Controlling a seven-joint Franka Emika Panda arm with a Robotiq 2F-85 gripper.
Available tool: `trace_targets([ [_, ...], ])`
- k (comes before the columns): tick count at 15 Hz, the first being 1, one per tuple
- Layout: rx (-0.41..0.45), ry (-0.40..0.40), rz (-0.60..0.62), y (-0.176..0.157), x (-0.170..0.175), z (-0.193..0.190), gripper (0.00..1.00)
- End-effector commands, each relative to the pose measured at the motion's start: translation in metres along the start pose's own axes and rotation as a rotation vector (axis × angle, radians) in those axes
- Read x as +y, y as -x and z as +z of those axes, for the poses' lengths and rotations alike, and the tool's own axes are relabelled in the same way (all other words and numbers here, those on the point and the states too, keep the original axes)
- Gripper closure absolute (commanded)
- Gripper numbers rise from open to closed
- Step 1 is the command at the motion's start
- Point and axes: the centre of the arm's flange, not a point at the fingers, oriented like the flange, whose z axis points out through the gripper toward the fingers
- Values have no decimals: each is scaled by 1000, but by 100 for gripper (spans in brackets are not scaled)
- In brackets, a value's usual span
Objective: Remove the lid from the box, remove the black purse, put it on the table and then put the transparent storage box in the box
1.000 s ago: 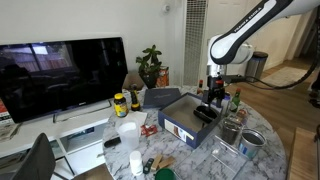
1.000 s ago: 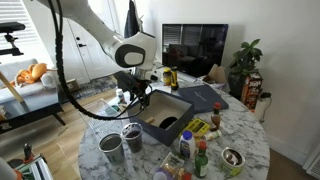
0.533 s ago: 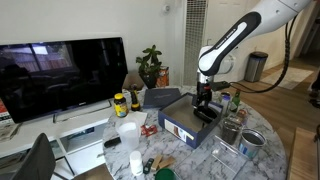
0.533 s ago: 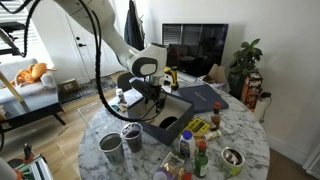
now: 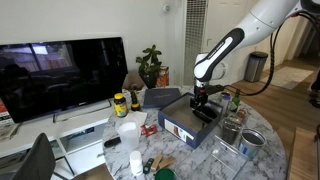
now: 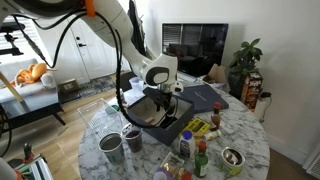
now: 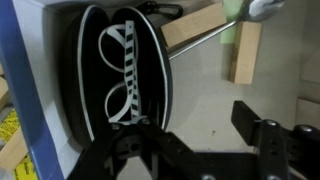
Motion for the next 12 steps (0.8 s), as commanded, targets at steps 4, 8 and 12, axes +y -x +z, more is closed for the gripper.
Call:
trace_targets([
  [4, -20, 11, 6, -13, 11, 31, 77],
  [8, -20, 6, 15, -9, 4, 18, 100],
  [12, -24, 8, 12, 3, -17, -12, 99],
])
